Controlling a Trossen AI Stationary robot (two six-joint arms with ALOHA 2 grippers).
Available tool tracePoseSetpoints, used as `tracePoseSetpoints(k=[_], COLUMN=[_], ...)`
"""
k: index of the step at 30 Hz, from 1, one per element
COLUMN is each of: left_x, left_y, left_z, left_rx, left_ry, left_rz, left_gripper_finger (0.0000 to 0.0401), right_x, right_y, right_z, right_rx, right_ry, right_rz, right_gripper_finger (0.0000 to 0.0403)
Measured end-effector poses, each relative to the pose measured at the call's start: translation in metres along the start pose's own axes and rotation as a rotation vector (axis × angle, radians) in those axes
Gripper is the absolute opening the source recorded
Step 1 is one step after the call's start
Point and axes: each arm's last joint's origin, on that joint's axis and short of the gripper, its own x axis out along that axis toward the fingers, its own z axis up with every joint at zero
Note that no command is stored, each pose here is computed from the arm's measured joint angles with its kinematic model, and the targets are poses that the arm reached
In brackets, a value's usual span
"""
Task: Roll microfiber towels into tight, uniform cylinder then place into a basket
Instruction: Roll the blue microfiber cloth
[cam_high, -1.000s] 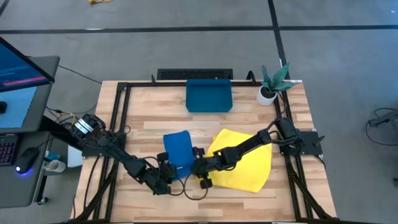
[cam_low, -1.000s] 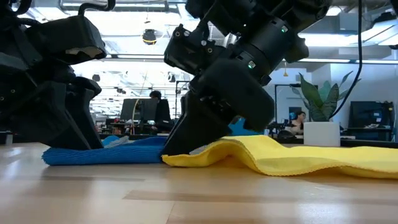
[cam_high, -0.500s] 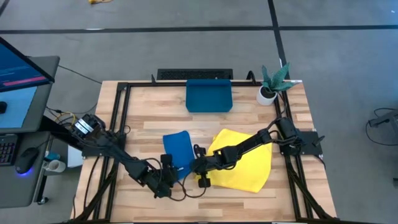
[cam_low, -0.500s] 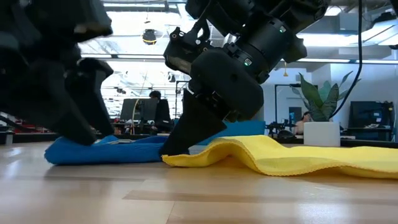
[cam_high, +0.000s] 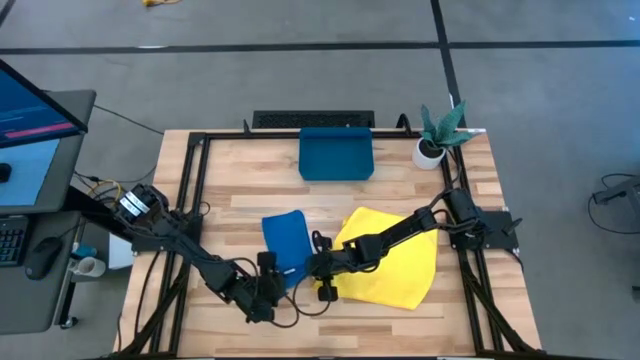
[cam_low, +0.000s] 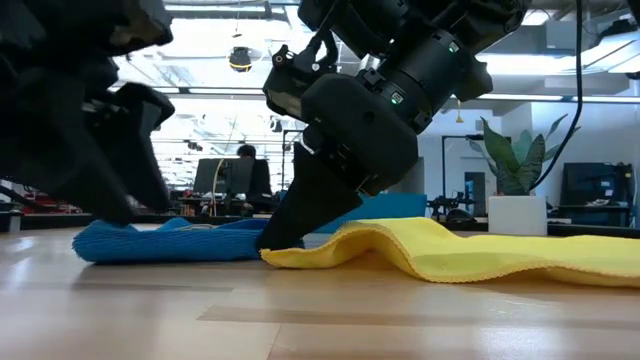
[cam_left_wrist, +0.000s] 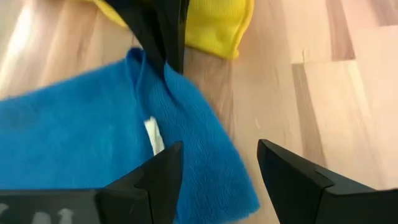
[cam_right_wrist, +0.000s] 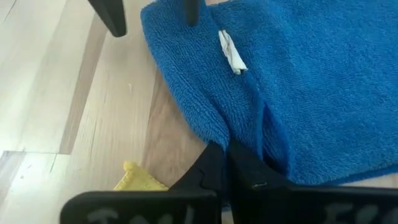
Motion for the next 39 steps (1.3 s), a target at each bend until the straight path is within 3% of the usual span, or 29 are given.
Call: tracePoseSetpoints(k=[15,19,23,27,29,34,39], left_x=[0.013,0.016,0.016,0.011,0.008,0.001,0.002], left_y=[0.014,0.023,0.024,0.018,0.015,0.010,0.012], left_z=[-0.026,-0.030,-0.030,-0.024,-0.020,-0.010,-0.011], left_rx=[-0.148,-0.225,-0.227,-0.239,-0.275,-0.388,-0.472], left_ry=[0.029,0.051,0.054,0.080,0.105,0.169,0.280], left_rz=[-0.013,0.020,0.026,-0.065,-0.133,-0.274,-0.345], left_gripper_finger=[0.0194,0.0157,0.0091,0.0024,0.0009,0.0025,0.0030], right_x=[0.000,0.000,-0.001,-0.004,-0.005,-0.008,-0.009], right_y=[-0.005,-0.004,-0.001,0.003,0.006,0.010,0.004], right_z=[0.001,0.003,0.008,0.014,0.017,0.023,0.027], right_rx=[0.030,0.032,0.033,0.033,0.035,0.051,0.213], right_ry=[0.006,0.016,0.017,0.068,0.096,0.121,0.173], right_rz=[0.028,0.079,0.155,0.253,0.305,0.447,0.499], right_gripper_finger=[0.0020,0.0018,0.0023,0.0019,0.0016,0.0021,0.0017])
